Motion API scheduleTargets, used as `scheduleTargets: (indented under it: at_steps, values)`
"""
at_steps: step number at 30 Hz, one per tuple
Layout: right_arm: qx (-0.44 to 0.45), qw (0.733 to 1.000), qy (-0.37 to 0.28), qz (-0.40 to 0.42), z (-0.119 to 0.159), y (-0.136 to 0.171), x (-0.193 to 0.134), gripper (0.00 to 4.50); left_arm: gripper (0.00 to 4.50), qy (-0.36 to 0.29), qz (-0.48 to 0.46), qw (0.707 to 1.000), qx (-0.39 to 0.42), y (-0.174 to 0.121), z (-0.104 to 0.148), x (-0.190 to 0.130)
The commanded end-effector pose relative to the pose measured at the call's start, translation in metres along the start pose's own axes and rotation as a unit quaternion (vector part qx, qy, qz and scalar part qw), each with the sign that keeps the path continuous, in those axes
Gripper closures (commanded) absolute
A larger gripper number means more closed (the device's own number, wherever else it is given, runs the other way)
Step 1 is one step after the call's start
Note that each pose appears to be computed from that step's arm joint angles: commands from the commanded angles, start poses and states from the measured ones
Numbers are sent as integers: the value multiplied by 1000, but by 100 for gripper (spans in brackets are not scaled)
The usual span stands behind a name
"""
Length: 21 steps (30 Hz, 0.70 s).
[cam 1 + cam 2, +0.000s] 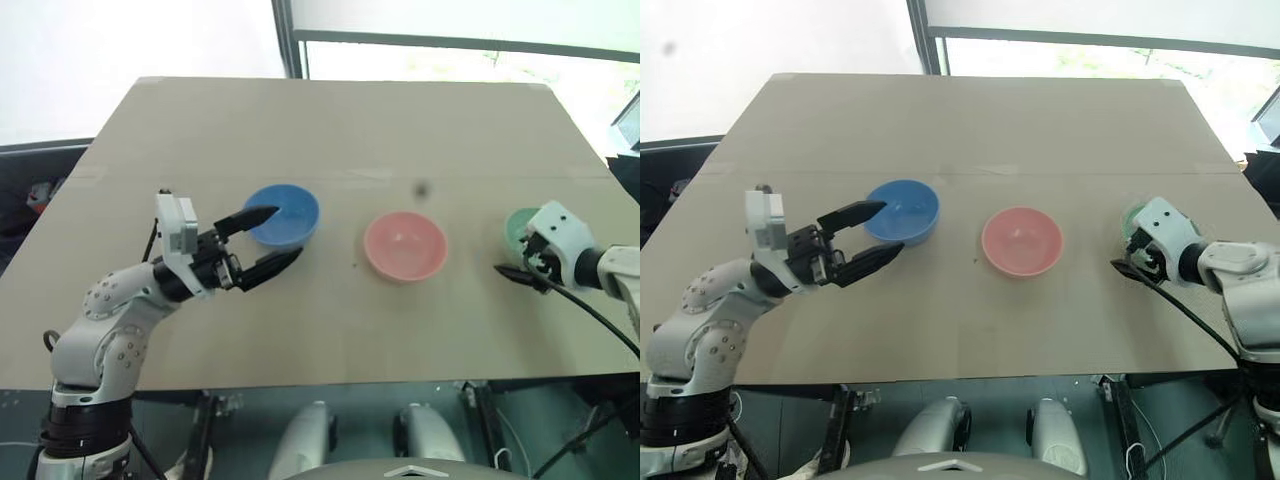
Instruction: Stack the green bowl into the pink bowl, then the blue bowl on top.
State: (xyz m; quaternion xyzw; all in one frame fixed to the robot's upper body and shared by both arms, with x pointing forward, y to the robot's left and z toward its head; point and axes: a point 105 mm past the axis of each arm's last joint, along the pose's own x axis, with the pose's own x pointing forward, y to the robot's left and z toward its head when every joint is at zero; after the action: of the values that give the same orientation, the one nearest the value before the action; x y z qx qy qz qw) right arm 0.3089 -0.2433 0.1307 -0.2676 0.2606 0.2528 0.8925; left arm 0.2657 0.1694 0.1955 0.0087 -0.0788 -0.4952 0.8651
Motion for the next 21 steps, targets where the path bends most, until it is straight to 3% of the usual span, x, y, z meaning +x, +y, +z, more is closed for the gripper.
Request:
scheduleTargets:
  at_steps: [1,4,8,9,11,13,17,21]
  values:
    - [13,999,4,-50,-8,-16,13,111,0,-14,-24,999,20,-4,12,4]
    - [16,998,-9,-57,-1,-18,15,198,0,-13,-53,998,9,-13,14,4]
    - [-9,998,-8,-60,0,-20,15,362,0,3,-86,996,8,-24,9,6]
    - [-14,998,-8,-61,1,-21,15,433,0,9,-92,996,12,-26,7,6]
    - [-27,997,-12,-68,5,-24,12,443,0,23,-104,994,20,-29,3,5]
    - [-48,996,-58,-50,30,-18,3,443,0,29,-102,994,19,-29,1,3]
    - [-95,969,-212,84,106,39,-27,443,0,41,-83,996,16,-24,-6,-2]
    - [-127,949,-245,154,122,78,-34,443,0,52,-57,997,28,-19,-11,-3]
